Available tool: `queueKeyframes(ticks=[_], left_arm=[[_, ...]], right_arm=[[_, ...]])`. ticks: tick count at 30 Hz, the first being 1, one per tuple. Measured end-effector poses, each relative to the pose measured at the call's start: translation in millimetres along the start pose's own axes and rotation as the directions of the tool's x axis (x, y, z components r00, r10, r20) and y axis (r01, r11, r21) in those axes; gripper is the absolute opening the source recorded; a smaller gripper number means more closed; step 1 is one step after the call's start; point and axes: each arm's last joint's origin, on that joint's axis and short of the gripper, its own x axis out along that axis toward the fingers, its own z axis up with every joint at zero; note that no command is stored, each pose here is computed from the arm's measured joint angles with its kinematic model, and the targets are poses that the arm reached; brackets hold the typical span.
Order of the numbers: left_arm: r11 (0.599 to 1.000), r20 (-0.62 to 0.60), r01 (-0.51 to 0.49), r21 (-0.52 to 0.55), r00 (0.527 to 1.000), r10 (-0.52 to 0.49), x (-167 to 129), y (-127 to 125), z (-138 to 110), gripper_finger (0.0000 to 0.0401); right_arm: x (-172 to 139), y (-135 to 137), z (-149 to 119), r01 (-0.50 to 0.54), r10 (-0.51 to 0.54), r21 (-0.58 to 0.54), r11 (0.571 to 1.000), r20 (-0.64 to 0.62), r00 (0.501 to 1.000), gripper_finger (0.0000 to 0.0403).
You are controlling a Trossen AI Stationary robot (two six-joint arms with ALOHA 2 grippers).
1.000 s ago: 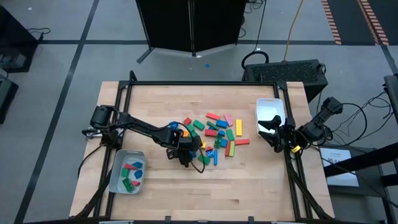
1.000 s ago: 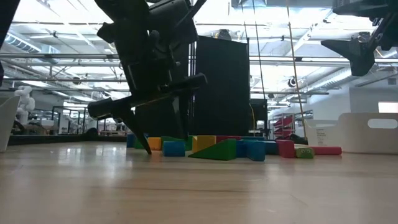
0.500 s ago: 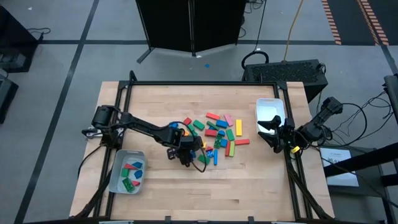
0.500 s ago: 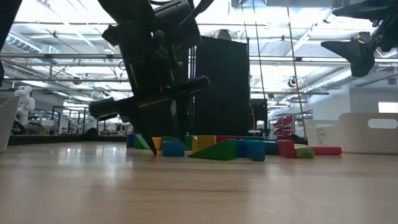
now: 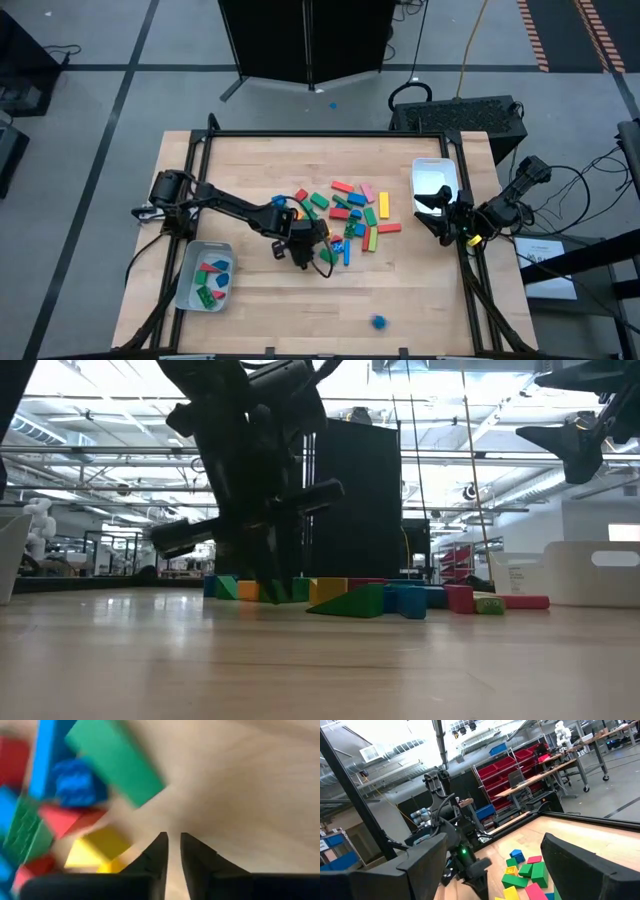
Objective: Sort blocks by size
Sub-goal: Put the blue half cylindrical block into the gray bin
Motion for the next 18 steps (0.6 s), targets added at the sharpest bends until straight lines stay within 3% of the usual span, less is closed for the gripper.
queueKeyframes(ticks=[5,7,9,14,16,18], left_arm=[[0.961,-0.101,-0.163,-0.225,0.984,0.143,-6,14,3,0.0032],[0.920,-0.124,-0.230,-0.319,0.972,0.200,-14,23,11,0.0032],[0.852,-0.140,-0.292,-0.436,0.956,0.256,-22,33,19,0.0031],[0.684,-0.133,-0.330,-0.650,0.936,0.326,-41,54,32,0.0031],[0.643,-0.144,-0.332,-0.690,0.934,0.327,-47,57,36,0.0031],[0.631,-0.155,-0.324,-0.705,0.939,0.308,-53,59,39,0.0031]], right_arm=[[0,0,0,-0.001,0.001,0.016,1.000,0.002,1.000,0.0313],[0,0,0,-0.005,0.005,0.066,0.998,-0.002,1.000,0.0313],[0,1,-2,-0.044,0.049,0.173,0.984,-0.024,0.999,0.0313],[-2,3,-14,-0.126,0.207,0.397,0.909,-0.168,0.964,0.0313],[-3,3,-21,-0.117,0.268,0.492,0.862,-0.248,0.931,0.0313],[-4,5,-27,-0.089,0.337,0.588,0.804,-0.328,0.882,0.0313]])
